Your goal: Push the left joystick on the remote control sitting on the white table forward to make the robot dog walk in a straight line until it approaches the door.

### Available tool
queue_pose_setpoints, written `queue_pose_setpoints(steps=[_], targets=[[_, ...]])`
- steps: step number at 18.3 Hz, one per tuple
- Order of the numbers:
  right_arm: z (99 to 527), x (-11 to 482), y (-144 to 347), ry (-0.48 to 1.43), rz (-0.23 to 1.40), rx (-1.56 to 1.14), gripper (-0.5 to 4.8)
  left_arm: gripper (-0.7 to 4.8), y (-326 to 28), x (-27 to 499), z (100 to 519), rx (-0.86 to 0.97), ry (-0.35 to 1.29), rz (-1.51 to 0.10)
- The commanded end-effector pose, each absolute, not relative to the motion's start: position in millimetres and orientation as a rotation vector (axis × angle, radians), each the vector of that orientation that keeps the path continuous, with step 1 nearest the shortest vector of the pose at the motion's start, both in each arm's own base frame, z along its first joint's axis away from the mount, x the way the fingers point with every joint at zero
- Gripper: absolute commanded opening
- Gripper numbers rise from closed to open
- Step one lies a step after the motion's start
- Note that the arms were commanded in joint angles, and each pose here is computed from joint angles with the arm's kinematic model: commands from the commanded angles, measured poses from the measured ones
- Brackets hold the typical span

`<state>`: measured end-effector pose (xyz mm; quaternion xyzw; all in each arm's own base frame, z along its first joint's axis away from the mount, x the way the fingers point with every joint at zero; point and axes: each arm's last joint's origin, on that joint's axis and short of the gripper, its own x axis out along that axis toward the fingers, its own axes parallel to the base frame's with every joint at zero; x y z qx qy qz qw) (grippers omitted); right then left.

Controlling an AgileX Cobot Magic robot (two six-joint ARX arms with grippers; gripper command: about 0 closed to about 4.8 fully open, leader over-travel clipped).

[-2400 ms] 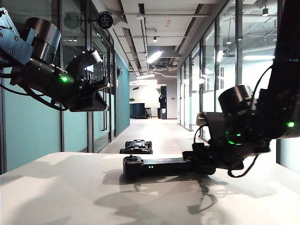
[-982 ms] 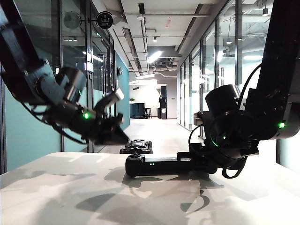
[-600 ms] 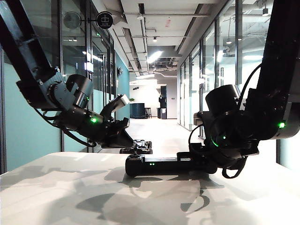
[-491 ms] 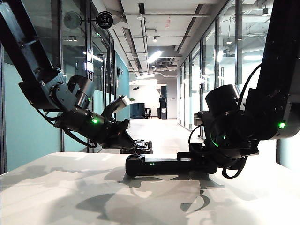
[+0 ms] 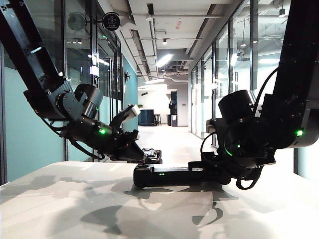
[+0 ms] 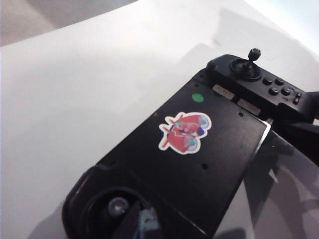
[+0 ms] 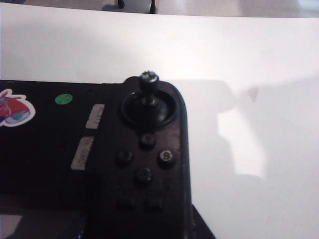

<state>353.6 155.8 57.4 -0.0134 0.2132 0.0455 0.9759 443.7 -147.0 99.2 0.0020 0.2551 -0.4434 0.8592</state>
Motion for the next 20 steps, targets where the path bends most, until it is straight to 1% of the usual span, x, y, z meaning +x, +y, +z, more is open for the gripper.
queue_pose_setpoints(steps=[1, 7, 20], targets=[[63, 356, 157, 0.391, 0.091, -0.016, 2.01, -0.06, -150, 446, 101, 0.014, 0.512, -0.945], [63, 356, 157, 0.391, 0.095, -0.015, 2.01, -0.06, -151, 448, 95, 0.015, 0.518, -0.938], [63, 356, 157, 0.392, 0.096, -0.015, 2.01, -0.05, -153, 456, 97, 0.029, 0.504, -0.886]])
